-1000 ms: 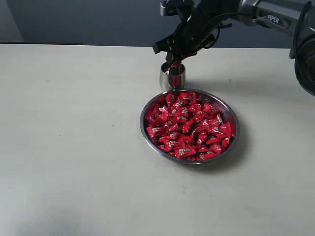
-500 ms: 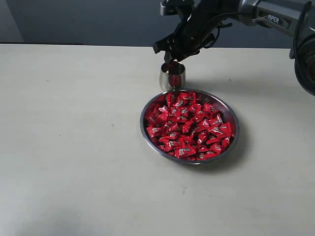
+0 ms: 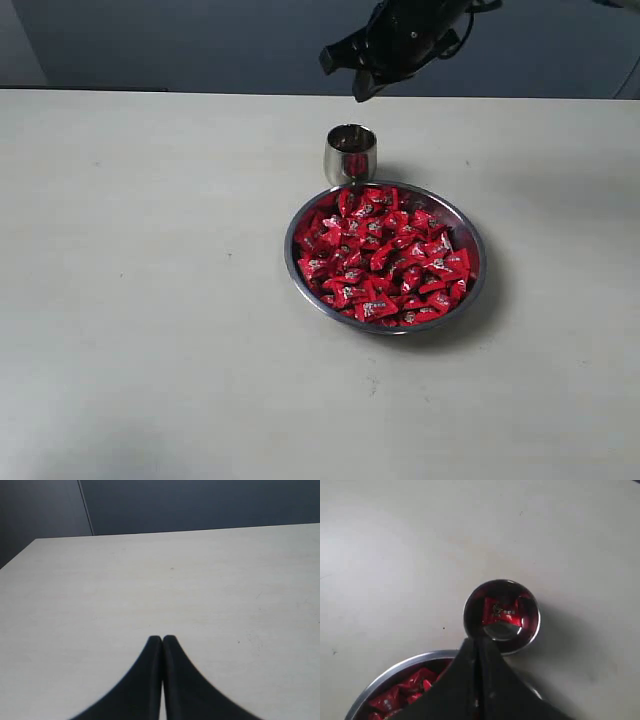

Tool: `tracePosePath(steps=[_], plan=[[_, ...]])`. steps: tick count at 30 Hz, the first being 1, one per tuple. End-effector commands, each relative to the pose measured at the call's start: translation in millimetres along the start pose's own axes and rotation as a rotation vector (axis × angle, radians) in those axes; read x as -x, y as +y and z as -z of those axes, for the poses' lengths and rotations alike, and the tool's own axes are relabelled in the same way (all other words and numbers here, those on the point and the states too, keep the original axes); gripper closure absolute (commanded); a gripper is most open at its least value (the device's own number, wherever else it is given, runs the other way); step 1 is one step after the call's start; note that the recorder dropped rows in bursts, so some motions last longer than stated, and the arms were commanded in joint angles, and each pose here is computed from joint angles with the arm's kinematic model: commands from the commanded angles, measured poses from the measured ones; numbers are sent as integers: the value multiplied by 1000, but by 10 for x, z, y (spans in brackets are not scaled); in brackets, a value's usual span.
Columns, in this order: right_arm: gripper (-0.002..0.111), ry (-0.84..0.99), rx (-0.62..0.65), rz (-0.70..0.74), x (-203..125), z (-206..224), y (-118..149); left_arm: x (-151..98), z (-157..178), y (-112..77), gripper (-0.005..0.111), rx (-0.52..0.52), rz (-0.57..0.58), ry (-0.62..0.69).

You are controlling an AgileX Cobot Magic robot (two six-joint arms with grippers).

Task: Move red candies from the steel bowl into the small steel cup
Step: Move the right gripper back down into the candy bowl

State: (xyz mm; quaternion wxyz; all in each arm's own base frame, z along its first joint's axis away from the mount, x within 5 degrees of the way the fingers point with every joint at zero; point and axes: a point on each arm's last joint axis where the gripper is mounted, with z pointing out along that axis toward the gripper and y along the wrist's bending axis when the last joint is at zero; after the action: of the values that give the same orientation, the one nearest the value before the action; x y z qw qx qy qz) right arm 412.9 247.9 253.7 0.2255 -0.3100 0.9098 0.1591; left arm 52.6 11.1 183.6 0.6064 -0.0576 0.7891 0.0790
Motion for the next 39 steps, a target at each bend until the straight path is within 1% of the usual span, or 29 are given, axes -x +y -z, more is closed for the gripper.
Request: tracePosePath(steps=[1, 5, 7, 11, 14, 19, 20, 22, 27, 29, 34, 39], plan=[[109, -65, -46, -18, -291, 170, 39, -6, -1, -3, 106, -5, -2, -8], [109, -133, -87, -53, -678, 348, 83, -6, -1, -3, 106, -5, -2, -8], [109, -135, -98, -63, -866, 374, 96, -6, -1, -3, 106, -5, -2, -8], [109, -64, -98, -80, -1174, 304, 106, -6, -1, -3, 106, -5, -2, -8], [109, -8, -92, -95, -1314, 191, 96, -6, -1, -3, 106, -5, -2, -8], [109, 24, -35, -186, -1353, 58, 121, -6, -1, -3, 106, -5, -2, -8], [107, 28, -23, -205, -1358, 38, 127, -6, -1, -3, 106, -5, -2, -8], [101, 49, -10, -226, -1383, -12, 131, -6, -1, -3, 106, -5, -2, -8], [78, 126, 44, -323, -1473, -196, 150, -6, -1, -3, 106, -5, -2, -8], [73, 145, 61, -363, -1502, -277, 152, -6, -1, -3, 106, -5, -2, -8], [73, 186, 57, -427, -1565, -419, 128, -6, -1, -3, 106, -5, -2, -8], [73, 155, 64, -471, -1540, -443, 127, -6, -1, -3, 106, -5, -2, -8]])
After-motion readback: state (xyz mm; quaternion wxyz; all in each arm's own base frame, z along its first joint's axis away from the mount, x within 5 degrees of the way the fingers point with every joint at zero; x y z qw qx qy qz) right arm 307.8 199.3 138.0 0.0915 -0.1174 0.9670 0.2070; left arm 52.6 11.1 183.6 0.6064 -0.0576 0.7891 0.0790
